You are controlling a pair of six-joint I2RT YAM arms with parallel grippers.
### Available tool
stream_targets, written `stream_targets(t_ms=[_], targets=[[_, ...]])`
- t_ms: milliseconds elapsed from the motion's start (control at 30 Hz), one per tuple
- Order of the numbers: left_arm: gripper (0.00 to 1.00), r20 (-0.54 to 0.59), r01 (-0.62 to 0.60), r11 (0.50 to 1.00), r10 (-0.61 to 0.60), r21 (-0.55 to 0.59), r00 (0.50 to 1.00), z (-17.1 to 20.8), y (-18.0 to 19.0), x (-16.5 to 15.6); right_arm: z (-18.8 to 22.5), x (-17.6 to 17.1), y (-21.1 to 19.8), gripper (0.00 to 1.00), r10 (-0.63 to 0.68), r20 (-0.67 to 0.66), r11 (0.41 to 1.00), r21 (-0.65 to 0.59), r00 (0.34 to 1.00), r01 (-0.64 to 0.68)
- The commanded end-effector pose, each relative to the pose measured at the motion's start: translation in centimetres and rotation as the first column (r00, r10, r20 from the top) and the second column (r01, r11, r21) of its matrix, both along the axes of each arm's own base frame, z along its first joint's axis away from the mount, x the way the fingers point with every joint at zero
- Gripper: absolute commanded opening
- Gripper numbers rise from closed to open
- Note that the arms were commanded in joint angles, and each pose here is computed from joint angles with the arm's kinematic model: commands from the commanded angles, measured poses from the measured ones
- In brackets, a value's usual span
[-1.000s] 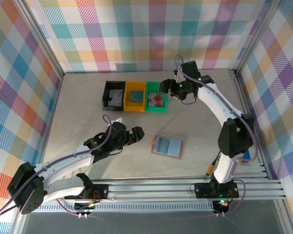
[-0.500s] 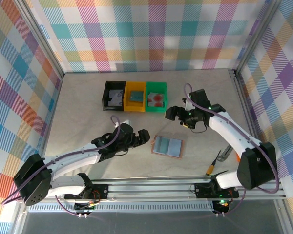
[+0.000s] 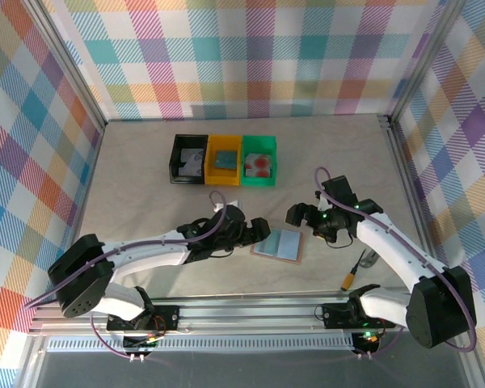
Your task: Take the credit cards out of the card holder
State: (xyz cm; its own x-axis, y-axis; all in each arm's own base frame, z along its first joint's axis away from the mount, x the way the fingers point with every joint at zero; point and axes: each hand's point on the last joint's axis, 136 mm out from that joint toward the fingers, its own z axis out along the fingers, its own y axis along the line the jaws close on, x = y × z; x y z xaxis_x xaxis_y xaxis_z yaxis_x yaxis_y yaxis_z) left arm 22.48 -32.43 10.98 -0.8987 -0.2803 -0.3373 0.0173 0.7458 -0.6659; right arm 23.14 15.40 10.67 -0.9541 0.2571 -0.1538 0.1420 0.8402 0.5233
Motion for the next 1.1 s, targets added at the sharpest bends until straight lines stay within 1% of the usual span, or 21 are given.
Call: stream_targets(t_ms=[0, 133, 300, 500, 700, 900, 1033, 1067], targets=[[0.95, 0.003, 0.037, 0.998, -0.037, -0.056, 0.999, 1.2, -2.7, -0.1, -1.0, -0.7, 0.1, 0.99, -0.02, -0.052, 1.0, 0.005, 0.998, 0.02], [0.94, -0.018, 0.051, 0.997, -0.052, -0.061, 0.998, 0.4, -3.8, -0.3, -2.0, -1.1, -0.6, 0.99, -0.042, -0.096, 0.998, -0.042, 0.994, 0.038], [0.94, -0.038, 0.052, 0.996, -0.055, -0.071, 0.998, -0.4, -4.5, -0.2, -3.2, -1.4, -2.0, 0.99, -0.103, -0.128, 0.989, -0.119, 0.986, 0.088], [0.93, -0.058, 0.055, 0.996, -0.059, -0.069, 0.997, -1.3, -5.0, -0.2, -4.3, -1.9, -1.9, 0.97, -0.116, -0.193, 0.987, -0.132, 0.974, 0.091], [0.93, -0.068, 0.041, 0.998, -0.044, -0.041, 0.997, -2.3, -4.4, -0.3, -4.6, -2.0, -2.7, 0.96, -0.155, -0.193, 0.978, -0.171, 0.969, 0.122], [0.93, -0.075, 0.041, 0.999, -0.044, -0.036, 0.996, -2.8, -4.5, -0.3, -5.0, -2.1, -2.7, 0.94, -0.168, -0.203, 0.976, -0.173, 0.965, 0.133], [0.93, -0.082, 0.041, 0.999, -0.043, -0.029, 0.996, -3.1, -4.4, -0.3, -5.1, -2.3, -2.9, 0.9, -0.171, -0.209, 0.974, -0.184, 0.963, 0.133], [0.92, -0.081, 0.04, 0.999, -0.042, -0.028, 0.996, -3.2, -4.4, -0.3, -5.1, -2.4, -3.0, 0.87, -0.171, -0.211, 0.974, -0.185, 0.962, 0.133]])
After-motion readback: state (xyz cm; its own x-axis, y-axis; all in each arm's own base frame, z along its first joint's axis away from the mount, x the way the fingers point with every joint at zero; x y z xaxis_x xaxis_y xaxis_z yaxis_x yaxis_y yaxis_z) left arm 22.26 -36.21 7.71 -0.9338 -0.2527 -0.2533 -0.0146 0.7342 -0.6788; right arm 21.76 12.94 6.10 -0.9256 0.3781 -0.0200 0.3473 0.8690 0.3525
